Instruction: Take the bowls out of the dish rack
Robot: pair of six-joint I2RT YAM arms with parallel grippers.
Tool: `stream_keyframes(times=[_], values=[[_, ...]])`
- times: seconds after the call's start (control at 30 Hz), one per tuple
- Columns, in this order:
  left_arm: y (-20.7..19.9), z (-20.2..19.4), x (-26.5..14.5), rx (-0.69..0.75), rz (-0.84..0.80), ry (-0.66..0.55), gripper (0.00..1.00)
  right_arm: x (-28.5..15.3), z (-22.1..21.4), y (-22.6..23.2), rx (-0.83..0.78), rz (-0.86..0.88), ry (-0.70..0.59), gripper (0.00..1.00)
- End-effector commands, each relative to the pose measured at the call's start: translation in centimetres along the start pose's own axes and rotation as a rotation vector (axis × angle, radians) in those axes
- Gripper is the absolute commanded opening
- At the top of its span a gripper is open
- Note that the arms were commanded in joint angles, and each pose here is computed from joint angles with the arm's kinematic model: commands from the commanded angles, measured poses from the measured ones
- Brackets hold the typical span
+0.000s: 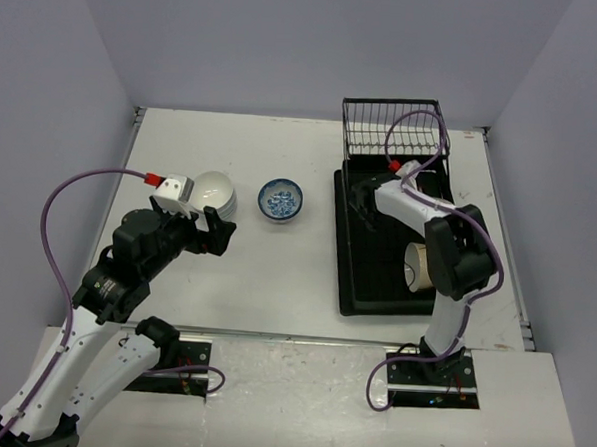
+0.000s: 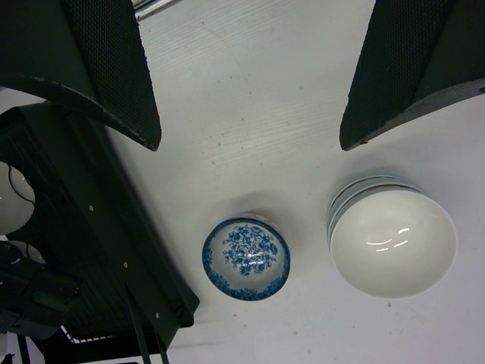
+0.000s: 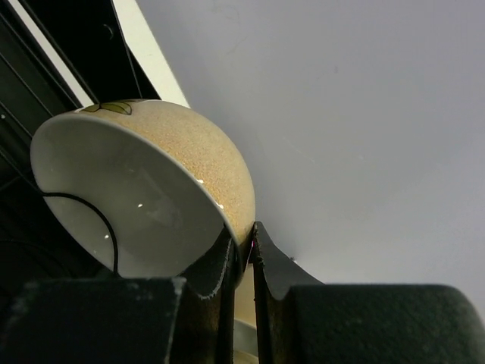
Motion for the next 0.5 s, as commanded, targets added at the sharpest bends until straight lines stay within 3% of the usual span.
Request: stream_keyframes(times=[0.0, 0.2, 0.3, 0.47], values=[[0.1, 0.6, 0.3, 0.020, 0.007, -0.027, 1.00, -2.0, 3.7, -5.0, 0.099, 0.032, -0.071, 0.01], [0.2, 0.6, 0.5, 0.020, 0.013, -0.018, 1.00, -3.7, 4.7, -7.6, 0.275, 0.135, 0.000, 0.12], [0.2, 0.6, 0.6, 0.022, 0.015, -0.012, 1.00, -3.9, 4.9, -8.3, 0.286, 0.153, -0.005, 0.26], [0.3, 0.4, 0.7, 0.020, 0.018, -0.007, 1.00, -3.3, 3.9, -8.1, 0.229, 0.115, -0.019, 0.27]])
Point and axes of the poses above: each gripper's point midway between its finger pads, its own x axis out along the fingers, its own y axis along the line the jaws close on, z = x × y, the point moved 5 cm from there along -x, back along the fingers, and after that the axes turned 13 degrees about x, right-handed, at the moved point
